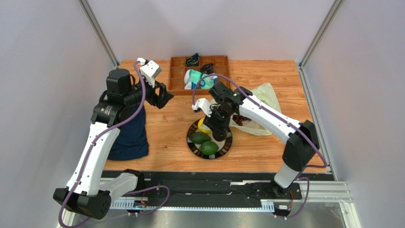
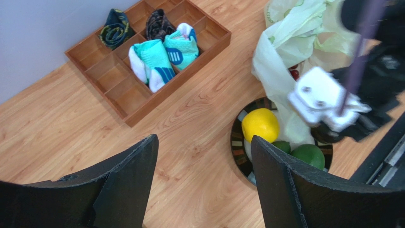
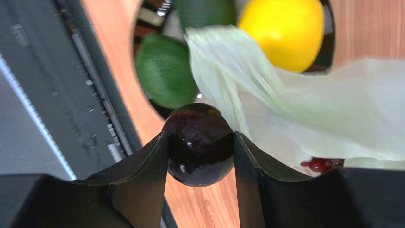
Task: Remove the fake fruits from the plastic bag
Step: Place the fake fruit on the plate, then adjust the plastic bag at the center of the board.
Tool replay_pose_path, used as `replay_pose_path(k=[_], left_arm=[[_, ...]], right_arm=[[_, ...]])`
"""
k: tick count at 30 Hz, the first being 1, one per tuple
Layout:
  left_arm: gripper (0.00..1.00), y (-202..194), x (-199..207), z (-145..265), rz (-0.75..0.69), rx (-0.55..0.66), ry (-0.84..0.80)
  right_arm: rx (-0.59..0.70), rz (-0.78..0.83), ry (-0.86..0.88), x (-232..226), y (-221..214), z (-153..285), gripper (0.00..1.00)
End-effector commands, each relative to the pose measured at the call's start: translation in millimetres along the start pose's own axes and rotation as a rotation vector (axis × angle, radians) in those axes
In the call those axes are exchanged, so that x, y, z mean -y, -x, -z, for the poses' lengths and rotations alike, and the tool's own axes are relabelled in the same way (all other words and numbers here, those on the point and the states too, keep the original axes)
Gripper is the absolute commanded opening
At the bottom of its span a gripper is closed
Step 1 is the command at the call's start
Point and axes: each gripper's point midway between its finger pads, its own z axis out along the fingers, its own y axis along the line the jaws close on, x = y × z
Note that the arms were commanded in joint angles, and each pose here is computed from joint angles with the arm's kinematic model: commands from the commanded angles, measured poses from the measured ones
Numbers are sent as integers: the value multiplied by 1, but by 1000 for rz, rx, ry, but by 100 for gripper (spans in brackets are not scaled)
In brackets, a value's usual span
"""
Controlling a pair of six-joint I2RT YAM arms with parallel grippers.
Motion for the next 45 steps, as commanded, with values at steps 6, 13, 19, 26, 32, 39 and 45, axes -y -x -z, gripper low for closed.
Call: replay_pose_path(k=[6,13,19,26,32,39,45], left_arm=[[79,2,6,-6,24,13,-77],[79,-1,4,-18,50,-10,-107],[78,5,3,-30,75,-1,-142],[78,13,13,-49,80,0,-219],[79,-6,72,-76,63,-79,-441],[82,-63,116,-122,107,-265,-487],[82,-93,95,-149,135,-340,-355]], right_arm=[[6,-80,-174,84,7,-32,35],[16,-126,-149,90,8,-58,39],[16,-175,-185,92,6,-53,71],[78,-236,-119,52,-5,42,86],[180,-196,-170,17,-31,116,84],[182,-417,-320,60,-71,114,75],[168,-434,-402,97,-80,114,64]])
